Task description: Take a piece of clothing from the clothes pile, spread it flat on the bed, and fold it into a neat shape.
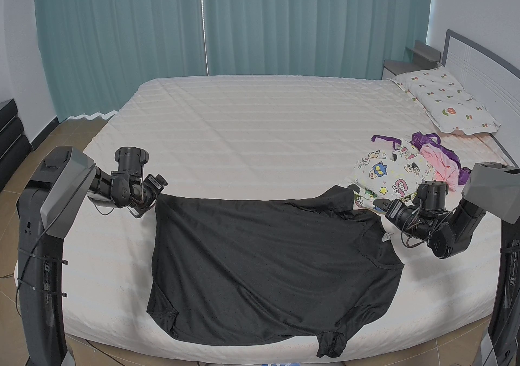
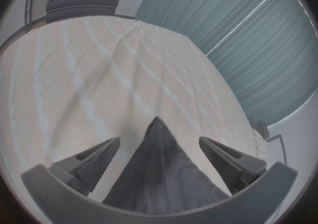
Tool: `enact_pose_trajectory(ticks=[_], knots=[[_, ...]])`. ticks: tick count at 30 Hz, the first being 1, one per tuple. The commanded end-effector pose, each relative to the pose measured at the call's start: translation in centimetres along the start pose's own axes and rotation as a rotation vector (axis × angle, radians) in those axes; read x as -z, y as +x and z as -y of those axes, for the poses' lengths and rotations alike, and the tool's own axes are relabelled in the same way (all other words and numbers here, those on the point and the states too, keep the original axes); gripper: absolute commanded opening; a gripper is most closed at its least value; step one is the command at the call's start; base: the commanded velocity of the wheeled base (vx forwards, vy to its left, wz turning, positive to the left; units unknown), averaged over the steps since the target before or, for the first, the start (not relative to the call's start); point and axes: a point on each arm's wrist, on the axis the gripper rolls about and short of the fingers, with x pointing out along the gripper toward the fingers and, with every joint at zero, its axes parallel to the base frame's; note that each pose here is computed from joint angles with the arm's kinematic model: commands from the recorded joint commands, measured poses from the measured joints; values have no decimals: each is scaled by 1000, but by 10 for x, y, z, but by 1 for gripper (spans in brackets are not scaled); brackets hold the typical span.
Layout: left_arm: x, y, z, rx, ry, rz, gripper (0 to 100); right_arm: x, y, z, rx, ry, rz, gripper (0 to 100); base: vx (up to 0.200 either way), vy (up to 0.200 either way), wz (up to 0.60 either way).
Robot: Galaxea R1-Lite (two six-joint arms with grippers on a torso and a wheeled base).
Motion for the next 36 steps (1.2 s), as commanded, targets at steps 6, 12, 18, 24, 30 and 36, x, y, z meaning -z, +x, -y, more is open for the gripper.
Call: enact_pose_trajectory(ticks=[6,12,18,24,30,36], knots=[[48,-82,-13,32,-100,-129,100,11,39,-72,-62,-23,-47,100,0,0,0],[83,-99,-22,104,-105,-148,100,25,38,-115,-80,-21,-86,100,0,0,0],[93,-117,-27,164,-112,-168,100,53,58,-108,-39,-42,-122,100,0,0,0],[92,-128,-28,201,-168,-230,100,58,86,-101,21,-40,-106,100,0,0,0],[91,-127,-30,204,-204,-256,100,58,102,-105,53,-43,-93,100,0,0,0],[90,-124,-33,196,-210,-257,100,55,122,-109,66,-35,-52,100,0,0,0]])
